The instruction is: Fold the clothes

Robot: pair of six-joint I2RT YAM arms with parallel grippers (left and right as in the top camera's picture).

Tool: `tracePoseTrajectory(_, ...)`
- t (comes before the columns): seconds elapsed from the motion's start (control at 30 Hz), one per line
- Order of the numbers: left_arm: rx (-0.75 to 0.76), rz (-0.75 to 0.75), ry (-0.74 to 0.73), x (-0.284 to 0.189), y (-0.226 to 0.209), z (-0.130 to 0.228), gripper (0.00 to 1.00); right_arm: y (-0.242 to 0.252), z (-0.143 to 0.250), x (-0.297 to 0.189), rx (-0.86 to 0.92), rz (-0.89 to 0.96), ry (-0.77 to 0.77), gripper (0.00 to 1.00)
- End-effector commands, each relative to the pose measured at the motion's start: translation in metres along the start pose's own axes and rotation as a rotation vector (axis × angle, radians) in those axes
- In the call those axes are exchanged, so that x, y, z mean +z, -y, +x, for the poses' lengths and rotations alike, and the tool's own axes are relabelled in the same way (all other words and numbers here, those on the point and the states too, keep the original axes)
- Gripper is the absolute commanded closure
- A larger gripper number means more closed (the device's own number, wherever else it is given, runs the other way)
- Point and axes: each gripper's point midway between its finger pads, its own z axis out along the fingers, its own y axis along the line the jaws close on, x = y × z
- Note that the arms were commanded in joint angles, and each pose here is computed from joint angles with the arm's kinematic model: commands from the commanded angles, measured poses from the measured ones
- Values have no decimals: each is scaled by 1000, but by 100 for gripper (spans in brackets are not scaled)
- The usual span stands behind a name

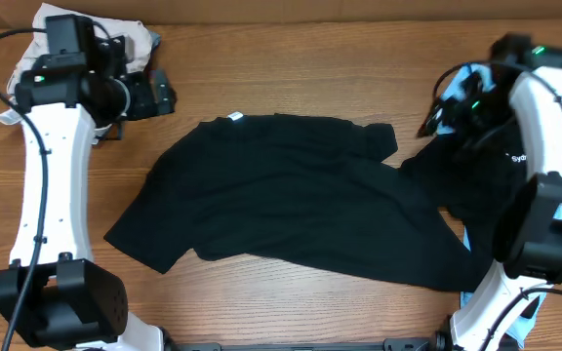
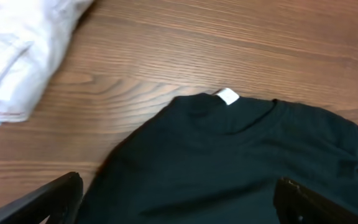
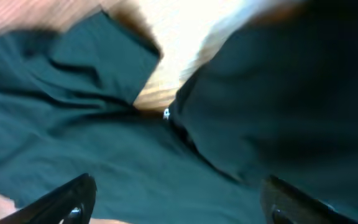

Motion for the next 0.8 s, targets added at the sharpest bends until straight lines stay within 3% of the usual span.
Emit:
tracePoseTrajectory(0.0, 5, 3, -29, 12, 5, 9, 0, -2, 19, 33, -27, -81, -73, 15)
tracePoseTrajectory(0.2, 4, 0, -52, 18, 4, 16, 0, 58, 6, 63, 155, 41, 8, 18)
tracePoseTrajectory(0.47, -1, -45, -75, 27, -6, 20, 0, 149, -58, 30, 467, 199, 337, 17)
tracePoseTrajectory(0.77, -25, -57, -181, 61, -16, 37, 0, 210, -86, -11, 590, 182, 518, 14)
